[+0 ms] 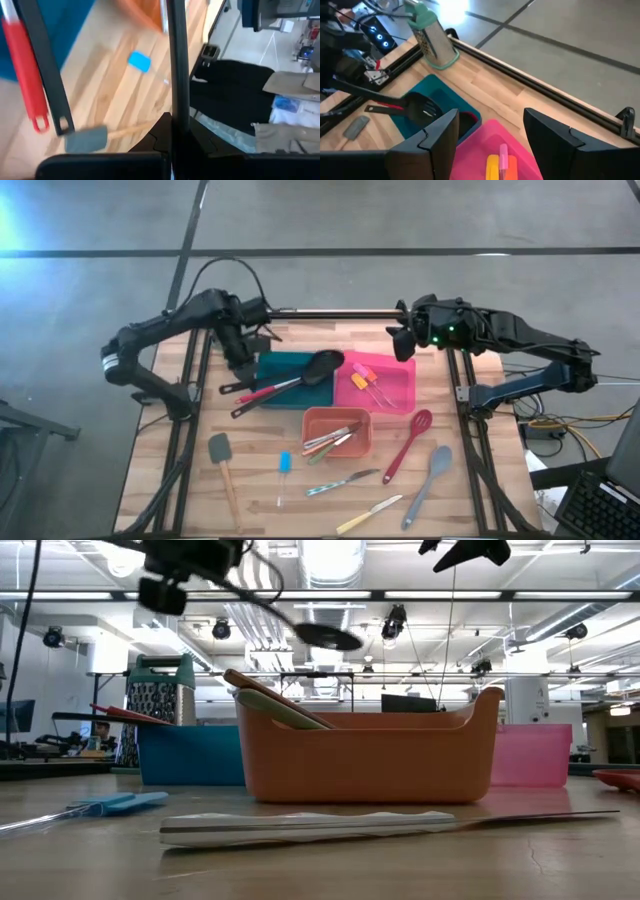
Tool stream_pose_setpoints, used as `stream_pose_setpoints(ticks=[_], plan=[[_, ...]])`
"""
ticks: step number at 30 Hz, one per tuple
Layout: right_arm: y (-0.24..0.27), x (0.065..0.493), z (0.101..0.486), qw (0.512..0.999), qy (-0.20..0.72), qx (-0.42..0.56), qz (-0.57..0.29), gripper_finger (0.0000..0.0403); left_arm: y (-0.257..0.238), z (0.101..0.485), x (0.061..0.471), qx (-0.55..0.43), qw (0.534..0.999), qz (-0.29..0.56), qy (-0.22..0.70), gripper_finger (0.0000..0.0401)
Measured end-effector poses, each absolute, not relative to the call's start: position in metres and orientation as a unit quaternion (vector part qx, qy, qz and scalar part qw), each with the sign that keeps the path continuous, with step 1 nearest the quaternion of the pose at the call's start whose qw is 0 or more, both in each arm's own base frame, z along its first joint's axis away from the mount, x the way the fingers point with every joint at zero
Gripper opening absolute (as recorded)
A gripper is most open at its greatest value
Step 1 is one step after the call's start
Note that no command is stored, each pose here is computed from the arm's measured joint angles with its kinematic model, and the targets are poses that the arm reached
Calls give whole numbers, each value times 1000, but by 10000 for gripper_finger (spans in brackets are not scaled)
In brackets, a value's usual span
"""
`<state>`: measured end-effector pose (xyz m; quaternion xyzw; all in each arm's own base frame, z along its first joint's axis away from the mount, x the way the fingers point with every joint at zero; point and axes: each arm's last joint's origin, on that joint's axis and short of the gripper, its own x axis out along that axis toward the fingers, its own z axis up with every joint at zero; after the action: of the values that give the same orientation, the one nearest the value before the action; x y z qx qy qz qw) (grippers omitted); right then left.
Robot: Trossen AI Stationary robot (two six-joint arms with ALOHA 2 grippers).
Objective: Pick & Place Kitchen Items
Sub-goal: Put the black serving spoon into the blue bin
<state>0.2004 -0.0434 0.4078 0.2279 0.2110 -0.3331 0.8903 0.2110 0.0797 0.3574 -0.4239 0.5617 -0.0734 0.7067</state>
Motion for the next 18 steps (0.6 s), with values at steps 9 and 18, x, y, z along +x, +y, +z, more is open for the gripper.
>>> stream_pose_setpoints(ticks=[9, 18], plan=[[-45, 209, 403, 888, 223, 221, -335, 215, 90, 287, 189, -546, 650, -63, 525, 23], [-45, 211, 401, 887, 229, 219, -336, 211, 99, 237, 193, -624, 604, -76, 490, 23]])
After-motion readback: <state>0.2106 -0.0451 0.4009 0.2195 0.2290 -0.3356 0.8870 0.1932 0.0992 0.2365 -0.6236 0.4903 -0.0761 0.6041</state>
